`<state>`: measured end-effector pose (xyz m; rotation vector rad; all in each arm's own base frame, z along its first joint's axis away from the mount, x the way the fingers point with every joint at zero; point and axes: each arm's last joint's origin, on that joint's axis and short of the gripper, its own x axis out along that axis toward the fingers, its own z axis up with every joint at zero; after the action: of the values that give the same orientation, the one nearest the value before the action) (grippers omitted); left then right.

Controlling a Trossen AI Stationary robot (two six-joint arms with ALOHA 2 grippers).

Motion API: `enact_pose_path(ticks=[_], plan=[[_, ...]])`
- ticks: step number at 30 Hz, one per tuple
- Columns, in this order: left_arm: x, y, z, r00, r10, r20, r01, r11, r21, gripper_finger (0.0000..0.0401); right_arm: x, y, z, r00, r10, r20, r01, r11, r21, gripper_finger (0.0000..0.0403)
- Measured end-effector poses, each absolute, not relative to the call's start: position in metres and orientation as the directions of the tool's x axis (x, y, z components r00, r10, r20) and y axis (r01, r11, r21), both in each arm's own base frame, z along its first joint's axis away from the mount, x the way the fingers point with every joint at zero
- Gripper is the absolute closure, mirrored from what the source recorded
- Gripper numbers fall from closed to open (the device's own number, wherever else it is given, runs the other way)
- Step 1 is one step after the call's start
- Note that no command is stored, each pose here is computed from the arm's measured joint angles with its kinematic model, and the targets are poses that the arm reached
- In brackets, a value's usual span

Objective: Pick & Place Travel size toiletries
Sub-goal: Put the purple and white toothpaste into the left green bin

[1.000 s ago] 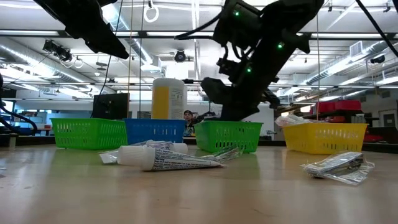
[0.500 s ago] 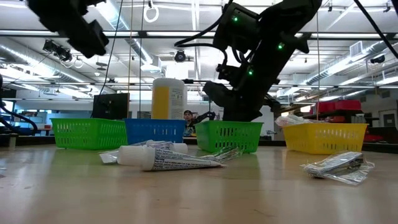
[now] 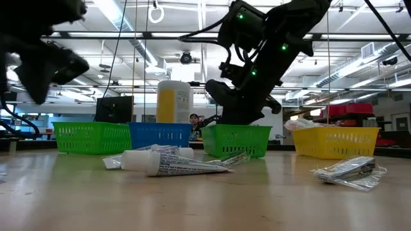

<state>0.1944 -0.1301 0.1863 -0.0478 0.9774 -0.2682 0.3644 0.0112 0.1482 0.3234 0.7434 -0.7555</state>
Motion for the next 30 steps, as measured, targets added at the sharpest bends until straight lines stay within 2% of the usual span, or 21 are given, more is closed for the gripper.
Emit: enact_pose_path(ticks=[6,12,18,25,30], plan=[[0.198,-0.149,0.167,0.451,-0.326,-0.831,0.289,0.934,-0.21,0.0232,0.364,0.014,0.173,0.572,-0.49,-0.658,0.641,0.767,-0.014,0.0272],[0.2,-0.151,0.156,0.435,-0.276,-0.857,0.314,0.939,-0.143,0.0232,0.361,0.017,0.196,0.653,-0.422,-0.629,0.55,0.835,0.011,0.0237],[0.2,-0.15,0.156,0.441,-0.26,-0.859,0.312,0.942,-0.125,0.0232,0.364,0.02,0.201,0.689,-0.414,-0.594,0.539,0.841,0.039,0.0202],[0.198,-0.153,0.155,0.407,-0.304,-0.861,0.373,0.916,-0.147,0.023,0.364,0.021,0.201,0.693,-0.412,-0.591,0.538,0.842,0.044,0.0199],[0.199,-0.153,0.15,0.392,-0.288,-0.874,0.384,0.914,-0.129,0.0209,0.364,0.021,0.201,0.692,-0.412,-0.593,0.538,0.842,0.042,0.0199]])
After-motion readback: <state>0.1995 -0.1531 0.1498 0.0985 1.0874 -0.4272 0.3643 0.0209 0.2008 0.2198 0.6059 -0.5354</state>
